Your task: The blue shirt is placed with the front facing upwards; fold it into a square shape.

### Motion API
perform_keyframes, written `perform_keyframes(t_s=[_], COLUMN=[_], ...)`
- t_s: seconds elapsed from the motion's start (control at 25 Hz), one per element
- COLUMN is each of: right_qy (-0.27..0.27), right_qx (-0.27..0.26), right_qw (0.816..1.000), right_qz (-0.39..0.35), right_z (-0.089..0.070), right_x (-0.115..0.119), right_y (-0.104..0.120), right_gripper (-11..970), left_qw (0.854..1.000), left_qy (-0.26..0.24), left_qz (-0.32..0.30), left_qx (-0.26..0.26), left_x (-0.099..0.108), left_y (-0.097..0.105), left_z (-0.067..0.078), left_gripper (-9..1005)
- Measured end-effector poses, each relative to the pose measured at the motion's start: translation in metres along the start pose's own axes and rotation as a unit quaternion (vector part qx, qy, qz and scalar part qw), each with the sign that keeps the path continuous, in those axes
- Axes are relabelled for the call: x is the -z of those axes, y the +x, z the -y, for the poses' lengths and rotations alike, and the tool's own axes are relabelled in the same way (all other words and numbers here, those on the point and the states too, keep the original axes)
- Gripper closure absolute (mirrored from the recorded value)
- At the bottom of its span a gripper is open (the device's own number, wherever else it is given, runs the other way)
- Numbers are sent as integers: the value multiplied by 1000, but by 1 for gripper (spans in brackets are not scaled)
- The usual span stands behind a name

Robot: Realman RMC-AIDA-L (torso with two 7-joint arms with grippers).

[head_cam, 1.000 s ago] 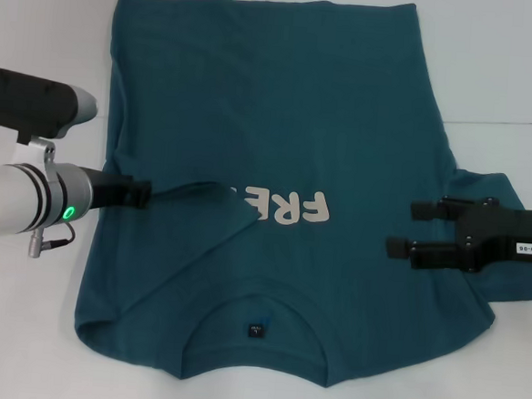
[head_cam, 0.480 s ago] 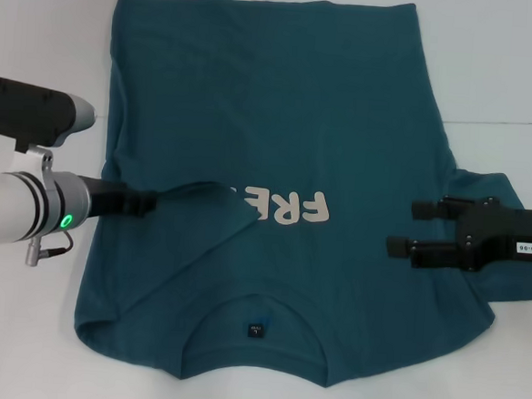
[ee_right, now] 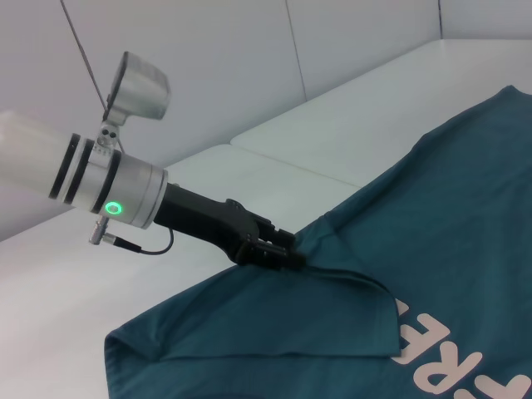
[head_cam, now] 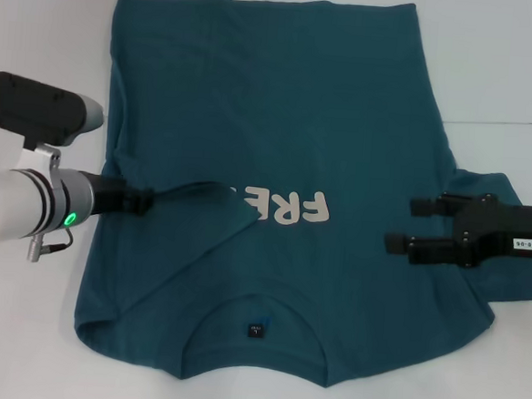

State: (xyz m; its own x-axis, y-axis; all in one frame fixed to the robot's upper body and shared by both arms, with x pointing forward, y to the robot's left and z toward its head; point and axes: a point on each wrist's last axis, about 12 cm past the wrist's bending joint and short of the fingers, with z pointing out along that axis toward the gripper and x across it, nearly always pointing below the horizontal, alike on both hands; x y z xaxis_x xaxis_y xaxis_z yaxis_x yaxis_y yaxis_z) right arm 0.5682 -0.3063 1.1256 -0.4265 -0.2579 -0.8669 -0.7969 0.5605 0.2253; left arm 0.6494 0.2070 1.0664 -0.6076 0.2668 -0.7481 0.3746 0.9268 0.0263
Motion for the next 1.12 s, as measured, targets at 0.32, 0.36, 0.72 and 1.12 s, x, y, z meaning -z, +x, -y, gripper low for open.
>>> perform_keyframes(t_s=[0.32,0.36,0.72,1.12], right_qy=[1,2,6,13], right_qx=[0,0,2,2], right_qw=[1000,1000,1000,1000], right_qz=[0,0,1,1], right_z=[0,0,2,4], right_x=[0,0,0,0], right_y=[0,0,-2,-2], right_gripper=[43,43,42,42], left_qw=[1000,1000,1000,1000], left_qy=[-1,-1,-3,1], left_qz=[-4,-4,-5,-6], left_qx=[-8,-8,-14,-30], left_x=[-2,-2,-2,-4], left_y=[-1,-1,0,-4], left_z=[2,1,0,4], left_gripper=[567,576,659,940])
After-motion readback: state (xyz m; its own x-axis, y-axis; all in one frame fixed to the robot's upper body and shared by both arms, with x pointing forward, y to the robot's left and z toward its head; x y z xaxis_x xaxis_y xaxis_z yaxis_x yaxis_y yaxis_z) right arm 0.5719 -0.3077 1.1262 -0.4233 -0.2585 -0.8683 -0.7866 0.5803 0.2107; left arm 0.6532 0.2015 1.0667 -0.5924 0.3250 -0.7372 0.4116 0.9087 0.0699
